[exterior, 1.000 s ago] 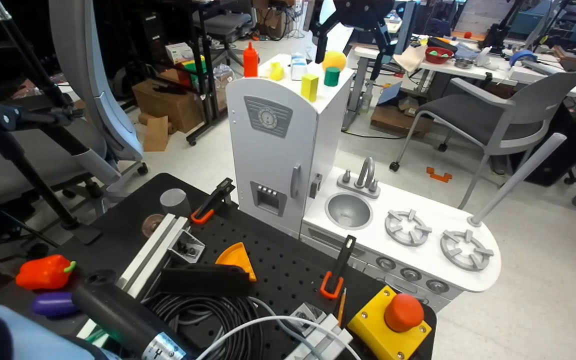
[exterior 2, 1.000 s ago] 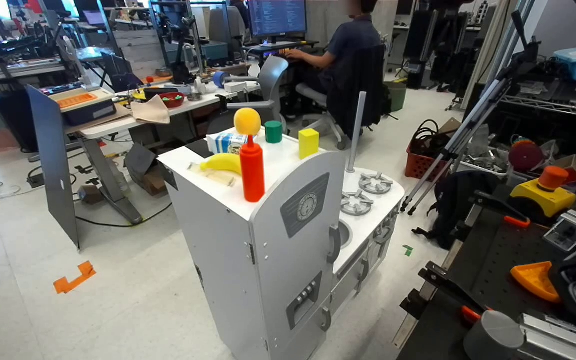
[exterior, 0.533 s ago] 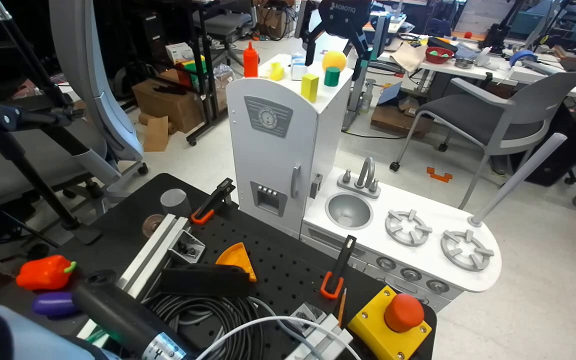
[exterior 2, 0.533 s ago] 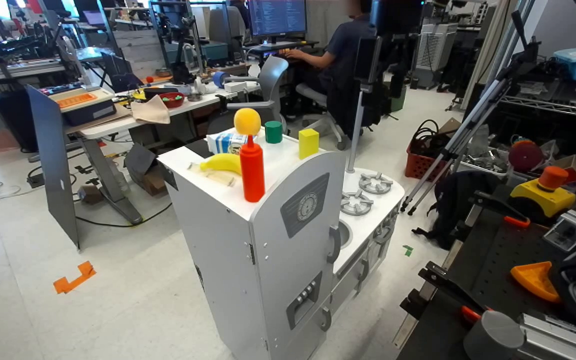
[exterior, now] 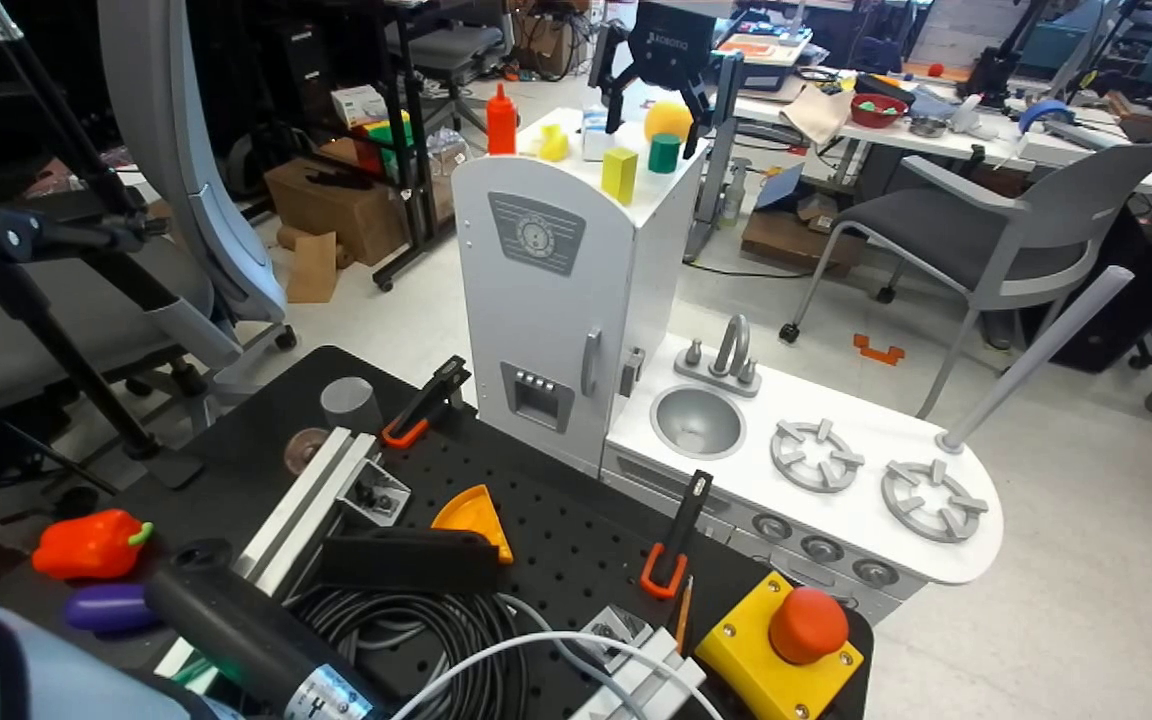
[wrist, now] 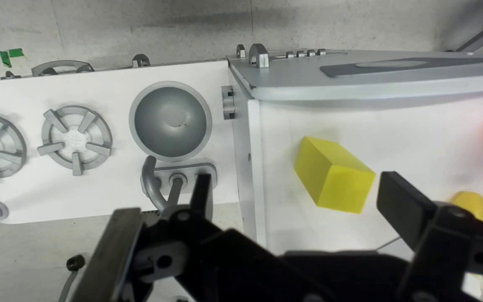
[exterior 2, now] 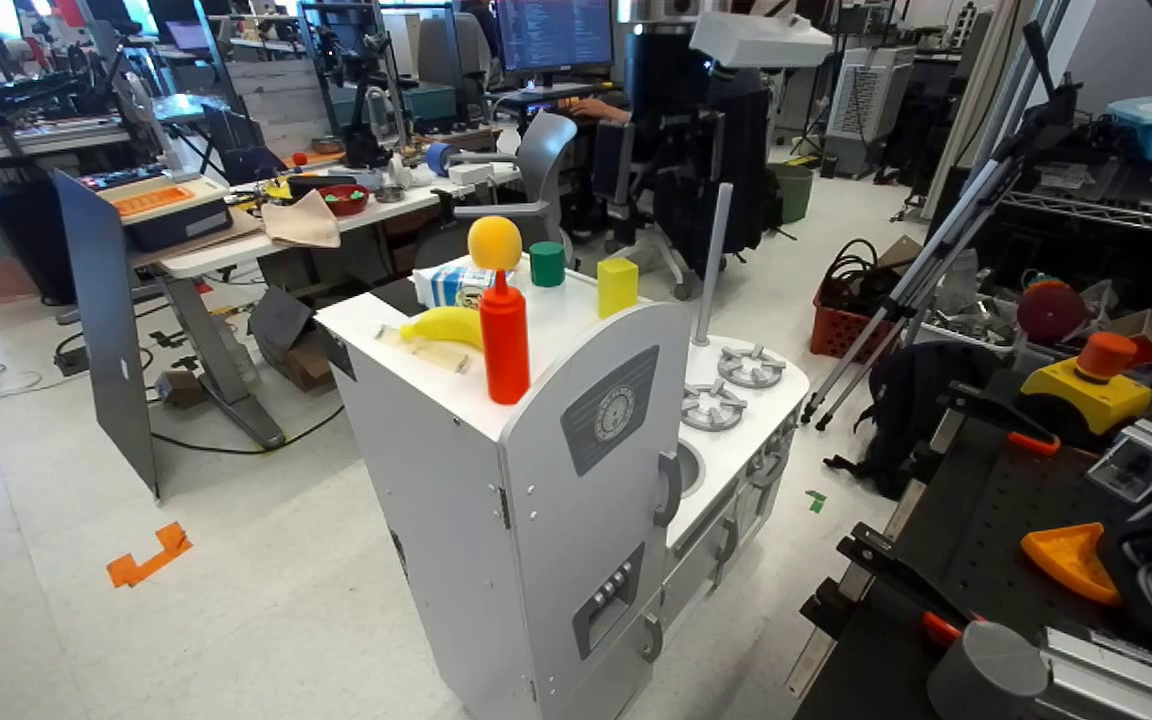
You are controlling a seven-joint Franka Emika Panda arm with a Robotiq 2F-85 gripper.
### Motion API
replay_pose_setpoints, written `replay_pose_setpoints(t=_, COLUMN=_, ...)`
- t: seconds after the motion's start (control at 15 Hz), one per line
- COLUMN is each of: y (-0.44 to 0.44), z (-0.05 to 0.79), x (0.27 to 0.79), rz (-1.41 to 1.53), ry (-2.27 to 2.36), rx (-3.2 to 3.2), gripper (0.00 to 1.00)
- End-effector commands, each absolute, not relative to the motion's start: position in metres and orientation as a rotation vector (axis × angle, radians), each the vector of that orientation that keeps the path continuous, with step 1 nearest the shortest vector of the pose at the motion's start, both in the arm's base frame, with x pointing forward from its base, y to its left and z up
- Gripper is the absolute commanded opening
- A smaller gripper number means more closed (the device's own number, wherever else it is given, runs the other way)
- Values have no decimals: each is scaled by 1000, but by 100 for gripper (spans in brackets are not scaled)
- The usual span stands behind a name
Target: Place the yellow block on its side
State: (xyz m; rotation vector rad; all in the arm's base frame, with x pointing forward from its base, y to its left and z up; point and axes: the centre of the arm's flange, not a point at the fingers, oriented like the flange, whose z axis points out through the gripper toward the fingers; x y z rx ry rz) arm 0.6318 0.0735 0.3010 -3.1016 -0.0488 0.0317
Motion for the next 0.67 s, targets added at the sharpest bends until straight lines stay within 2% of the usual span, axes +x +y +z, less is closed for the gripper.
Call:
replay_pose_setpoints(t=0.0, y=98, z=287, x=667, rz=21, ry=-62, rx=-3076, gripper=100)
replay_pose_setpoints(t=0.6, y=120, z=270, x=684, rz=126, ry=-72, rx=-3016, gripper=100)
